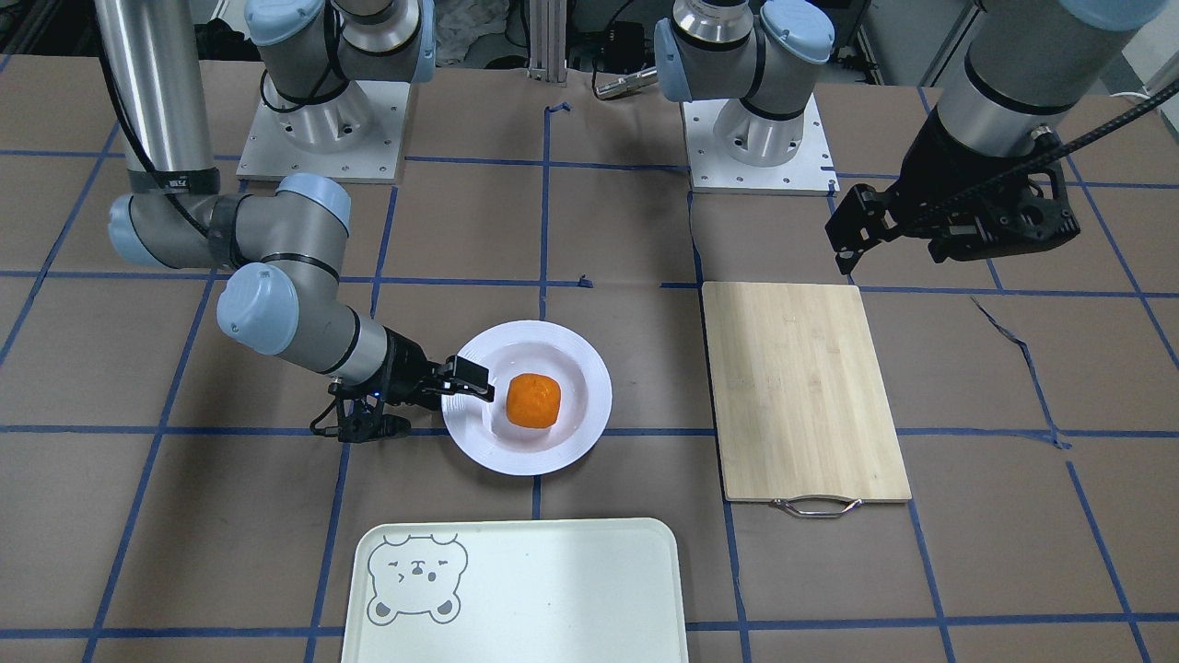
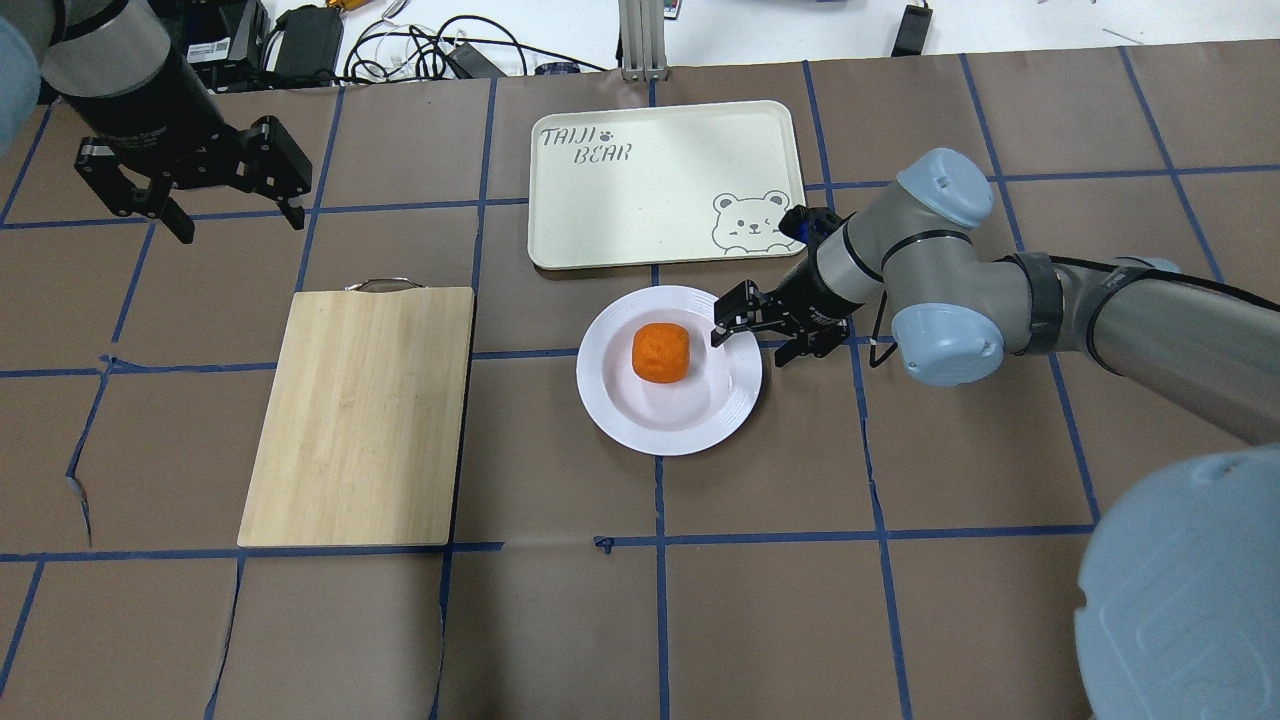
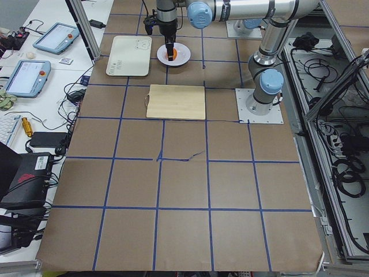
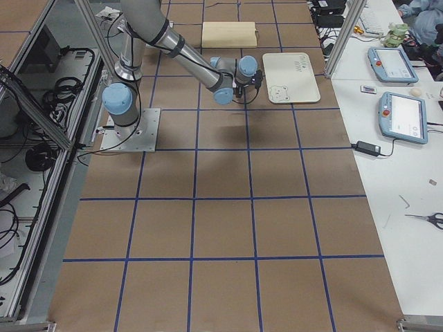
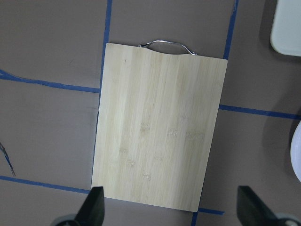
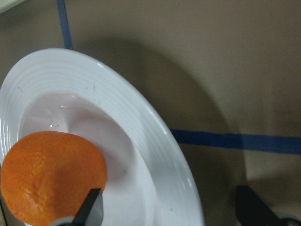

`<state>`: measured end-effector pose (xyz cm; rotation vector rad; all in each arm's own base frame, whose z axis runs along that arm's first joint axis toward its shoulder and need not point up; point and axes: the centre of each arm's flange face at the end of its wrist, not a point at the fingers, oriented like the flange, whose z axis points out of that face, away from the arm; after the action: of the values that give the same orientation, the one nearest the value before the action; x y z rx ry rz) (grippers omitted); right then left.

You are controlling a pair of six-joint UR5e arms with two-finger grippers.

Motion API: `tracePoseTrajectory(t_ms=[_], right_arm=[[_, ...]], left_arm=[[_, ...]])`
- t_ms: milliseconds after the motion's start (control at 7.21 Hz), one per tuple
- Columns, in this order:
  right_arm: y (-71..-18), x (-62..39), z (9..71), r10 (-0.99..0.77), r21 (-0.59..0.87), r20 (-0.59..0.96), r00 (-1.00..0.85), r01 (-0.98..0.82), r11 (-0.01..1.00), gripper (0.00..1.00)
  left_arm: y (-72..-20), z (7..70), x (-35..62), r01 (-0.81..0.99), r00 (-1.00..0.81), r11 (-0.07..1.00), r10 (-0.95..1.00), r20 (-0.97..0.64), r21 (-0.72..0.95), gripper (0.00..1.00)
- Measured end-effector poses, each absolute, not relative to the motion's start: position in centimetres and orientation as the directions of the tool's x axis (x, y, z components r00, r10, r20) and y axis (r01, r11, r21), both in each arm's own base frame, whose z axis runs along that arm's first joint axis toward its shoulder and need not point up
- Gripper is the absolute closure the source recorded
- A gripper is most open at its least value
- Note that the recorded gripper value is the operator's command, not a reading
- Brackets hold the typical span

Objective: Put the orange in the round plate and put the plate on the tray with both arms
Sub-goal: 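Grip the rim of the white plate with the right gripper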

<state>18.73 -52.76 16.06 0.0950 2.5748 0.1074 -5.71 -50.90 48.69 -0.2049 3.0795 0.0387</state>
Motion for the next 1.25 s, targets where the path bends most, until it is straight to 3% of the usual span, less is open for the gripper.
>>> tracePoseTrajectory(t_ms=[139, 832, 1109, 1248], right_arm=[[-52.5, 19.5, 16.1, 0.088, 0.098, -0.547, -0.833, 0.041, 0.994, 0.18], [-52.0, 20.1, 15.7, 0.086, 0.106, -0.543, -0.835, 0.033, 0.994, 0.84], [-52.2, 19.7, 16.2, 0.148, 0.134, -0.530, -0.835, 0.090, 0.987, 0.97], [-52.5, 19.3, 17.2, 0.196, 0.145, -0.522, -0.830, 0.141, 0.979, 0.98]], left_arm=[[-50.2, 48.4, -6.1, -0.127, -0.991, 0.992, -0.126, -0.049, 0.027, 0.00], [-48.6, 46.7, -7.5, -0.067, -0.997, 0.996, -0.064, -0.046, 0.061, 0.00], [-48.5, 46.7, -7.5, -0.064, -0.997, 0.996, -0.061, -0.050, 0.062, 0.00], [-48.4, 46.6, -7.5, -0.063, -0.997, 0.996, -0.060, -0.052, 0.065, 0.00]])
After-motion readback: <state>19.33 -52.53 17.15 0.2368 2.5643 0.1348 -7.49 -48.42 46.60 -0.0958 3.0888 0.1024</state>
